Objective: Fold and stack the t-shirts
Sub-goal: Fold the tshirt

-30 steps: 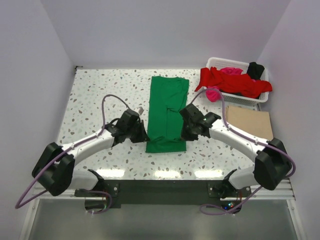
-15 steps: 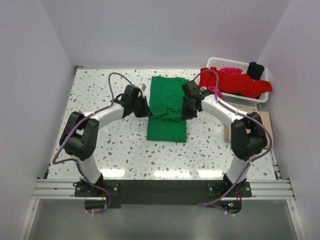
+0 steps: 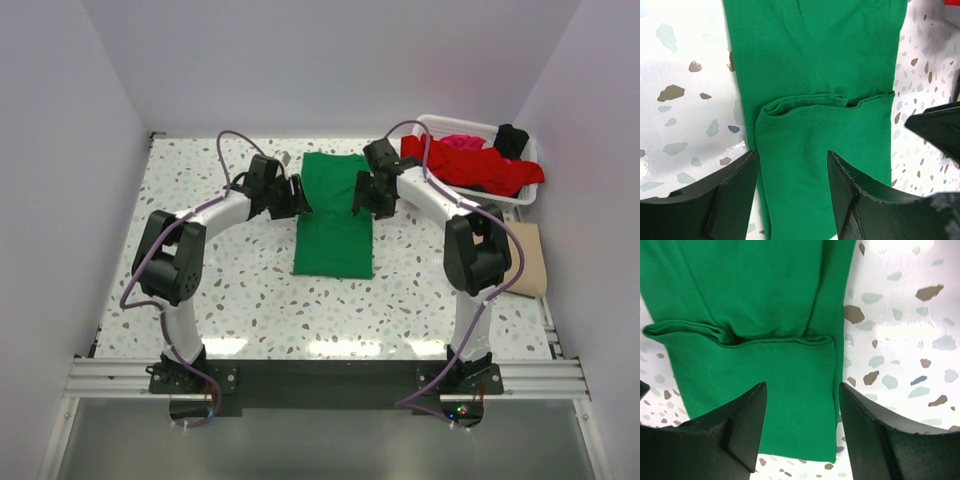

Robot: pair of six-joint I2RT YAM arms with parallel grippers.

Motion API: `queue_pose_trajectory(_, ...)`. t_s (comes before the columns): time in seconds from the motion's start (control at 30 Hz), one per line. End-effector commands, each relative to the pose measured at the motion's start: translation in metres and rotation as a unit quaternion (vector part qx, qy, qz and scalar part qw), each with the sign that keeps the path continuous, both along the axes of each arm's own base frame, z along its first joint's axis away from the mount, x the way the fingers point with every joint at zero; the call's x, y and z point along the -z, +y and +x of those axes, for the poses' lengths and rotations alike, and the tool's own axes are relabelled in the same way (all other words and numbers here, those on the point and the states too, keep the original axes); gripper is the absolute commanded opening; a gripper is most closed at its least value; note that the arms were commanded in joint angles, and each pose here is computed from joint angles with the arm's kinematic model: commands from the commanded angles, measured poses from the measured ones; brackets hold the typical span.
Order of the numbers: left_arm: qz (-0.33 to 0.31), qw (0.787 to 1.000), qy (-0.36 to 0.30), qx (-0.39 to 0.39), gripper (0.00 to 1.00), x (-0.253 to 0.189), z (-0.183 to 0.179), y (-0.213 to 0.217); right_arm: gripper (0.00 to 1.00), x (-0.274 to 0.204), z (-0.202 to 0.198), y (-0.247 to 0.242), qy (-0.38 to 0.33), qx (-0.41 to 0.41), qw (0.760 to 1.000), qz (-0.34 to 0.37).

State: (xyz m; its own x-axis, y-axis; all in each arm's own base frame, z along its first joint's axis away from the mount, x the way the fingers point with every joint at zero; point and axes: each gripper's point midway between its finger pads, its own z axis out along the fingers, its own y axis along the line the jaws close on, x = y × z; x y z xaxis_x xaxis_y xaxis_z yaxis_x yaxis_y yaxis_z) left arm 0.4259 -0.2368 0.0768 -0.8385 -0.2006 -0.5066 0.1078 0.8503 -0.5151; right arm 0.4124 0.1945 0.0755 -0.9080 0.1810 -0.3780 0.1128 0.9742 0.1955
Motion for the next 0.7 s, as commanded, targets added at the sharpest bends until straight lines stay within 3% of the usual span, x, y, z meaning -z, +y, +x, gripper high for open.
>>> queue_pose_trajectory(0.0, 0.000, 0.997, -0.071, 0.004, 0.62, -0.044, 0.009, 0.006, 0.63, -0.049, 0.014, -0.001, -0.061, -0.016, 0.998, 0.006)
queue_pose_trajectory(0.17, 0.003, 0.998, -0.061, 0.032, 0.61, -0.035, -0.019, 0.011, 0.63, -0.059, -0.004, 0.001, -0.055, -0.029, 0.998, 0.027)
queue_pose_trajectory(0.47, 0.013, 0.998, 0.000, 0.054, 0.58, 0.010, -0.083, 0.028, 0.51, 0.002, -0.092, -0.003, 0.046, -0.036, 0.995, 0.079)
queue_pose_trajectory(0.67, -0.002, 0.999, 0.022, 0.049, 0.58, 0.024, -0.113, 0.033, 0.47, 0.027, -0.126, -0.011, 0.077, -0.031, 0.993, 0.084)
